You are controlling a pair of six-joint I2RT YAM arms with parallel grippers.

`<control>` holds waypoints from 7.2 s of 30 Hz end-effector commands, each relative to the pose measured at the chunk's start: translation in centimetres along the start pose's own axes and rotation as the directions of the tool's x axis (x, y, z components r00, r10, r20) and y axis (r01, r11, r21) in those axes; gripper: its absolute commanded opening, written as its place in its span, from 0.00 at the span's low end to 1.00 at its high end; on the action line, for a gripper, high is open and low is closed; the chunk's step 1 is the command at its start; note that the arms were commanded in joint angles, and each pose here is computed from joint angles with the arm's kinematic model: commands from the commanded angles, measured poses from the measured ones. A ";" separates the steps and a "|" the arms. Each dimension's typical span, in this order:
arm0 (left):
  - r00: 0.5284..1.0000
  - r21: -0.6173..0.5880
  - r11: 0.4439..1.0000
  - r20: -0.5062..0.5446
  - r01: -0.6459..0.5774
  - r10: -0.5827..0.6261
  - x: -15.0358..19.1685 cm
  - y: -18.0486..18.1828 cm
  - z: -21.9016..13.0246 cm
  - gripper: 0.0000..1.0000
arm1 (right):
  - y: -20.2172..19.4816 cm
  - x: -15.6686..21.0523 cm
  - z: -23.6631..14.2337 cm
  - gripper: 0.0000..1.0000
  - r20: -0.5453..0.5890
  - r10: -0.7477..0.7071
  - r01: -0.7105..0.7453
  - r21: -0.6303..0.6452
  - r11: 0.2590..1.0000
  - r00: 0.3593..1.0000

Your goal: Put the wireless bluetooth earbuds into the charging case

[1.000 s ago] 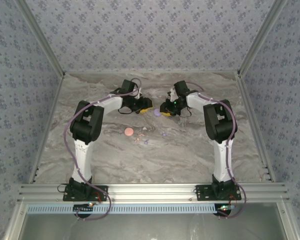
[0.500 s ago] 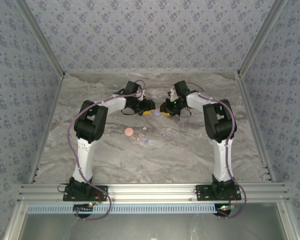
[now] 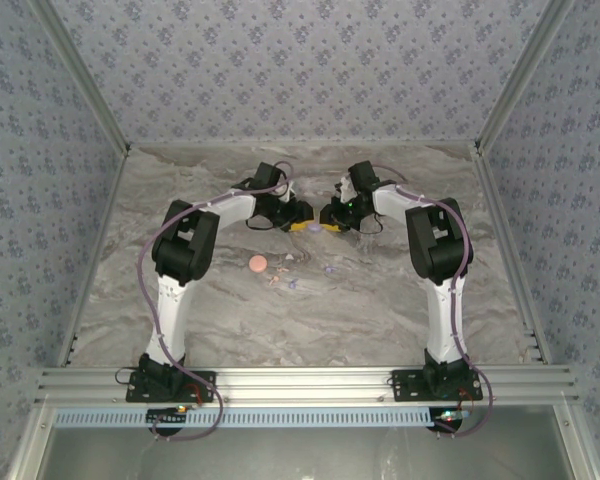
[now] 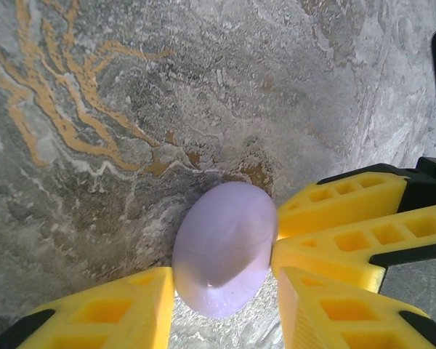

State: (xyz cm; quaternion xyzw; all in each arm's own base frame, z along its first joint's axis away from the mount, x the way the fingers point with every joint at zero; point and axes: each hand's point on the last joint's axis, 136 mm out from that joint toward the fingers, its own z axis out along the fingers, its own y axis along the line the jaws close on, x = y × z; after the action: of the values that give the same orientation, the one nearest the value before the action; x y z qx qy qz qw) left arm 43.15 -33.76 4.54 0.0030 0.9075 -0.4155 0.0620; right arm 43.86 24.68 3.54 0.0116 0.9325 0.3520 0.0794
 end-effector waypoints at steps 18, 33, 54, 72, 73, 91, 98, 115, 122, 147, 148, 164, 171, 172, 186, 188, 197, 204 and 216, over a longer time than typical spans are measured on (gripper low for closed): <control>1.000 -0.073 0.997 -0.016 0.009 -0.010 0.4 1.5 0.6 0.41 | -1.3 -0.1 0.7 0.27 -0.035 0.035 -0.034 0.014 0.999 0.999; 1.000 -0.118 0.993 -0.017 -0.013 0.011 -0.4 2.3 1.2 0.42 | -0.8 -0.6 0.7 0.27 -0.038 0.017 -0.017 0.006 1.000 0.999; 0.999 -0.002 1.000 -0.026 -0.021 0.021 -0.3 0.6 1.8 0.34 | -1.1 -0.4 1.4 0.27 -0.064 0.020 -0.020 0.000 1.000 0.998; 1.000 0.083 0.997 0.010 -0.005 0.004 -0.3 -0.8 1.4 0.35 | -0.5 -0.6 0.5 0.32 -0.057 0.009 -0.011 -0.034 0.999 0.998; 1.000 0.084 0.996 0.010 -0.005 0.004 -0.3 -0.8 1.4 0.35 | -0.4 -0.6 0.5 0.30 -0.058 0.010 -0.012 -0.039 0.999 0.998; 1.000 0.071 0.997 -0.021 -0.010 0.012 0.3 -0.7 2.2 0.35 | -0.9 -0.6 0.2 0.22 -0.063 0.015 -0.018 -0.042 0.999 0.998; 1.000 0.020 1.000 0.001 -0.019 0.019 0.0 -0.2 1.8 0.23 | -0.6 -0.6 -0.7 0.24 -0.041 0.004 -0.005 -0.034 0.999 0.999; 0.943 0.077 0.954 0.191 -0.290 0.272 -1.1 -7.1 -8.6 0.20 | 4.8 -1.5 -12.6 0.43 0.185 -0.238 0.258 -0.088 0.962 0.953; 0.855 0.161 0.853 0.261 -0.496 0.448 1.5 -13.2 -14.7 0.18 | 10.0 0.1 -18.0 0.46 0.256 -0.397 0.442 -0.150 0.885 0.881; 0.707 0.339 0.622 0.298 -0.706 0.641 7.7 -20.0 -20.0 0.18 | 20.5 5.5 -21.2 0.51 0.295 -0.606 0.671 -0.404 0.621 0.739; 0.707 0.342 0.620 0.296 -0.706 0.642 7.8 -20.0 -20.0 0.18 | 20.4 5.5 -21.1 0.51 0.291 -0.607 0.670 -0.400 0.625 0.740; 0.699 0.348 0.609 0.294 -0.713 0.651 8.3 -20.5 -20.0 0.18 | 20.3 5.8 -20.3 0.38 0.262 -0.610 0.657 -0.421 0.625 0.748; 0.702 0.353 0.609 0.300 -0.711 0.646 8.4 -20.7 -20.0 0.20 | 20.8 5.9 -20.8 0.27 0.281 -0.610 0.666 -0.426 0.613 0.741; 0.703 0.354 0.609 0.303 -0.710 0.644 8.4 -20.8 -20.0 0.21 | 20.9 5.9 -21.0 0.26 0.286 -0.609 0.667 -0.428 0.610 0.740; 0.711 0.377 0.603 0.342 -0.703 0.615 8.0 -21.3 -20.0 0.34 | 21.9 5.8 -21.7 0.24 0.316 -0.596 0.668 -0.462 0.583 0.738; 0.710 0.377 0.602 0.341 -0.704 0.616 8.0 -21.2 -19.9 0.34 | 22.0 5.8 -21.7 0.24 0.317 -0.596 0.669 -0.465 0.580 0.738; 0.712 0.379 0.604 0.342 -0.701 0.613 7.8 -21.3 -19.6 0.26 | 22.2 6.2 -21.7 0.24 0.311 -0.597 0.665 -0.474 0.577 0.740; 0.703 0.329 0.622 0.368 -0.710 0.608 7.0 -21.2 -19.7 0.16 | 21.5 5.3 -21.6 0.38 0.322 -0.606 0.686 -0.363 0.630 0.727; 0.380 0.103 0.387 0.524 -0.916 0.762 7.0 -20.4 -20.1 0.18 | 20.0 6.1 -22.4 0.60 0.290 -0.656 0.712 -0.169 0.682 0.697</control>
State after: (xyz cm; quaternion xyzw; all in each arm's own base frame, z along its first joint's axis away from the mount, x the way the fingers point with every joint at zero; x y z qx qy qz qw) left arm 33.39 -32.32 28.85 0.3345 0.7077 -0.5086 0.3585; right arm 34.32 25.95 31.75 -0.3006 0.7931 0.4409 0.2936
